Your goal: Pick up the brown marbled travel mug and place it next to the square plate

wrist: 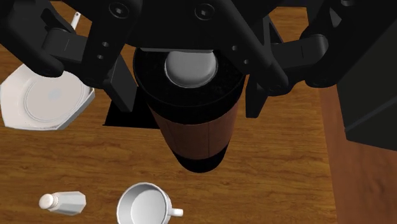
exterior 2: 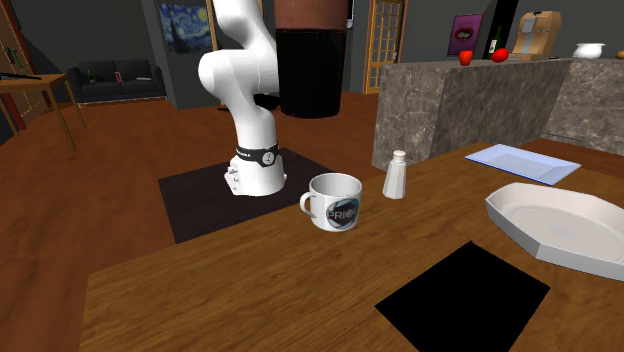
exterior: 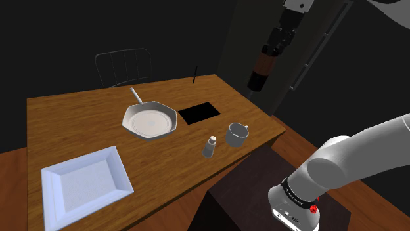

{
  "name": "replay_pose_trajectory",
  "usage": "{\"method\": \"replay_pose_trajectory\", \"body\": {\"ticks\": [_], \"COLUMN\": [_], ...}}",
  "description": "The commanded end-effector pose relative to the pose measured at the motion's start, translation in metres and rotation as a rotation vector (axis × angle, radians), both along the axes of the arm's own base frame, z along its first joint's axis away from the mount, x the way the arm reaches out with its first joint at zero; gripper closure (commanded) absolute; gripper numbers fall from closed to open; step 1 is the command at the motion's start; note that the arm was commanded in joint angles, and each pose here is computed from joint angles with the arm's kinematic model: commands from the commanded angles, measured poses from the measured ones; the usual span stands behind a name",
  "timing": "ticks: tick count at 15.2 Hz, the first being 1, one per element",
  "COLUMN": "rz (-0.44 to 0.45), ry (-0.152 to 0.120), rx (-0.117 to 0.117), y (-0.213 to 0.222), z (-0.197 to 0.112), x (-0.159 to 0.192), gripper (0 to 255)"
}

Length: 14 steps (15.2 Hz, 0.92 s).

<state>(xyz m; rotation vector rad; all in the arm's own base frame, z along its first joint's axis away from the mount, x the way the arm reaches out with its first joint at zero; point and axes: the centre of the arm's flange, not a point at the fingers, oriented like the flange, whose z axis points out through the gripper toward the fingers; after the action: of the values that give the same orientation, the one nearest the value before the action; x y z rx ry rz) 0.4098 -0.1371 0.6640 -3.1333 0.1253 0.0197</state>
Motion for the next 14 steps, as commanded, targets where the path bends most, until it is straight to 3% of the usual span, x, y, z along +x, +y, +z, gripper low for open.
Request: {"method": "replay_pose_trajectory", "body": {"ticks": [1,3,14], "rz": [0.0,0.0,0.0], "ry": [-0.001,-0.001,-0.001], "rx": [0.0,0.0,0.0], "y": [0.0,0.0,0.144], "z": [0.011,0.017,0.017], "x": [0.0,0.0,-0.016], "gripper": [255,255,255]}}
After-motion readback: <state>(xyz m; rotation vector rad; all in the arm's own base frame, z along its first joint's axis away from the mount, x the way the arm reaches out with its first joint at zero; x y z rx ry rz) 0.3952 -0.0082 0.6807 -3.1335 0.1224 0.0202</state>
